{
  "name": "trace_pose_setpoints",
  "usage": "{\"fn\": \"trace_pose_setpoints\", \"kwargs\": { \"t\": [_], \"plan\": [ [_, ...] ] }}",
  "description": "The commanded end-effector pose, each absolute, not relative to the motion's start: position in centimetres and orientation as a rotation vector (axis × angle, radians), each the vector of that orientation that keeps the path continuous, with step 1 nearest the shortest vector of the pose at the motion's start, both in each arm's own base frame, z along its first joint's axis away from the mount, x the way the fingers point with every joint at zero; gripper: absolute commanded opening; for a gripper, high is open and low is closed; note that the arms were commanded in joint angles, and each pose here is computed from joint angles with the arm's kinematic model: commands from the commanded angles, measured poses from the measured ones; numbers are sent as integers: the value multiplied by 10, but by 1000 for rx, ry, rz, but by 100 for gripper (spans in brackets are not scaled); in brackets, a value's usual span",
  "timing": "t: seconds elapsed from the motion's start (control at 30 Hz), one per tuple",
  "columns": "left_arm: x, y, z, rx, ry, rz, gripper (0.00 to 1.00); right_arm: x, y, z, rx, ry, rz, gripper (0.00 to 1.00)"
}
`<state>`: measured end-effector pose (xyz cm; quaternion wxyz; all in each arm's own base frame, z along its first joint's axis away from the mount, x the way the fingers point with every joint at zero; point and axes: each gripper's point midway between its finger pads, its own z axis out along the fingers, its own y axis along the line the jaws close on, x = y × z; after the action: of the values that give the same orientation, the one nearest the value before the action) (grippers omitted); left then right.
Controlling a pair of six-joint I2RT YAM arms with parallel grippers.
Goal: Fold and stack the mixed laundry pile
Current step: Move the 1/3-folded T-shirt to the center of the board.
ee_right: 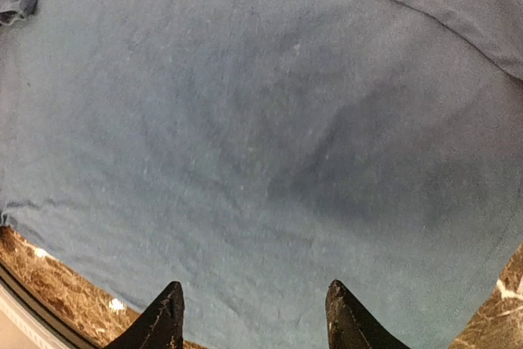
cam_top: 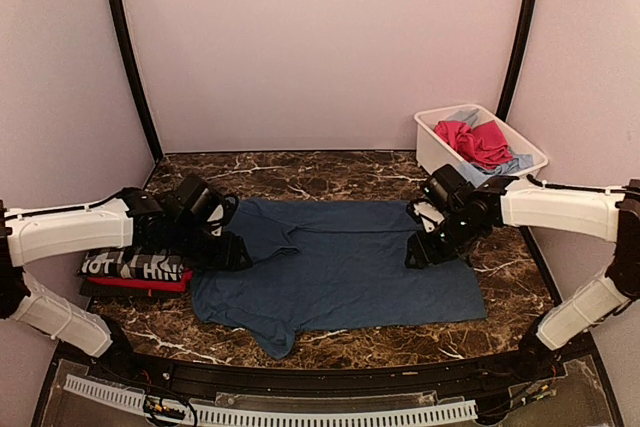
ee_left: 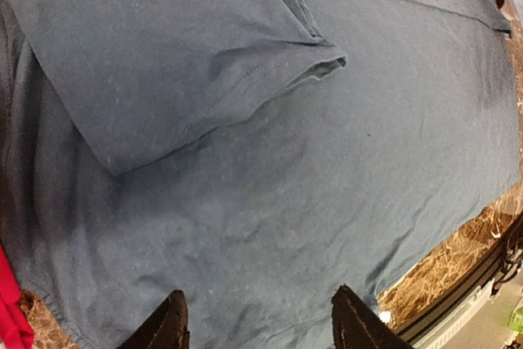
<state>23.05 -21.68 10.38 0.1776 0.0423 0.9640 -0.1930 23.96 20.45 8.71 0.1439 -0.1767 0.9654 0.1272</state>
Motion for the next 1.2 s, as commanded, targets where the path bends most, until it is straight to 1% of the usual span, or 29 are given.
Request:
{"fn": "trace_pose_setpoints", "kwargs": {
  "t": [0.0, 0.03, 0.07, 0.1, 0.13, 0.17, 0.27, 0.3, 0.53, 0.8, 0.93, 1.03, 1.07, 1.1, 1.17],
  "plan": [
    [290, -221, 111, 19, 2685, -464, 58, 296, 217, 77, -438, 2722, 305, 56],
    [302, -218, 99, 3, 2705, -426, 58, 307, 217, 73, -434, 2719, 299, 56],
    [317, -219, 104, -6, 2675, -408, 57, 317, 217, 71, -427, 2716, 286, 56],
    [329, -213, 91, -27, 2694, -369, 57, 327, 216, 68, -422, 2715, 274, 56],
    [341, -213, 94, -49, 2688, -395, 57, 339, 213, 66, -411, 2708, 244, 56],
    [347, -215, 83, -48, 2705, -395, 56, 349, 210, 65, -402, 2708, 221, 56],
    [370, -215, 77, -67, 2700, -404, 56, 372, 210, 61, -385, 2694, 219, 55],
    [372, -214, 65, -71, 2731, -396, 56, 378, 210, 58, -380, 2697, 224, 55],
    [405, -208, 34, -121, 2781, -398, 52, 403, 209, 24, -370, 2757, 225, 52],
    [440, -196, 15, -155, 2817, -415, 49, 431, 211, 11, -373, 2777, 198, 52],
    [469, -190, 16, -142, 2796, -427, 49, 457, 212, 15, -366, 2751, 197, 52],
    [496, -185, 26, -146, 2762, -451, 49, 475, 208, 22, -360, 2735, 188, 52],
    [507, -186, 39, -138, 2730, -461, 49, 480, 209, 31, -366, 2717, 186, 52],
    [508, -186, 46, -128, 2728, -460, 49, 485, 210, 43, -378, 2693, 189, 52],
    [512, -190, 80, -106, 2685, -492, 51, 485, 213, 74, -400, 2643, 206, 52]
  ]
}}
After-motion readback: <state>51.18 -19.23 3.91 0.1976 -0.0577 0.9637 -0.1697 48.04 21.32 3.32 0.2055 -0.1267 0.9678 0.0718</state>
